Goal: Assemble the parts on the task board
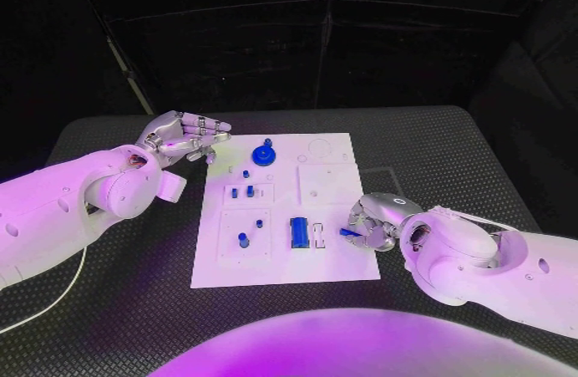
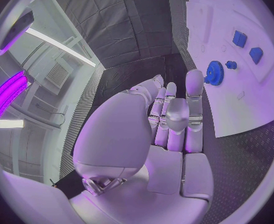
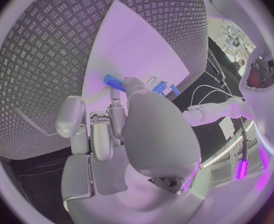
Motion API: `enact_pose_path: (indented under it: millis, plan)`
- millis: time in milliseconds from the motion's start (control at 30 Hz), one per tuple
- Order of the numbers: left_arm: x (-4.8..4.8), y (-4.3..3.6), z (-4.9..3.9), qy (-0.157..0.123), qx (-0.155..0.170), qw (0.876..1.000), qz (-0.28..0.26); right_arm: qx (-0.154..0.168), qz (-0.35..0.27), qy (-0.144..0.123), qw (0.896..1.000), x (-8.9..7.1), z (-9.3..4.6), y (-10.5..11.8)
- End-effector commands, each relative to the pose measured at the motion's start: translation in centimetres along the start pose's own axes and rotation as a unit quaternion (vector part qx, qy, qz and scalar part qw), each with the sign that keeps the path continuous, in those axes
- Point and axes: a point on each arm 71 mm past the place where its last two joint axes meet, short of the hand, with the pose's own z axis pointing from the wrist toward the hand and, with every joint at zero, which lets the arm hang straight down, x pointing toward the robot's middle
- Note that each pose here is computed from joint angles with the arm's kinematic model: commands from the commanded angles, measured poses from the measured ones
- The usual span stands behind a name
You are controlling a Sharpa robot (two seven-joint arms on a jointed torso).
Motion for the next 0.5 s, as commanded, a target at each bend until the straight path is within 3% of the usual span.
enact_pose_path:
  millis: [33,500]
  plan:
    - [0.17,-0.11,0.07,0.006,0.002,1.0,-0.004,0.004,0.064,-0.007,0.998,-0.1,-0.2,0.3]
    - [0.23,-0.13,0.02,0.007,0.002,1.0,-0.004,-0.007,0.12,-0.021,0.992,0.0,0.3,1.6]
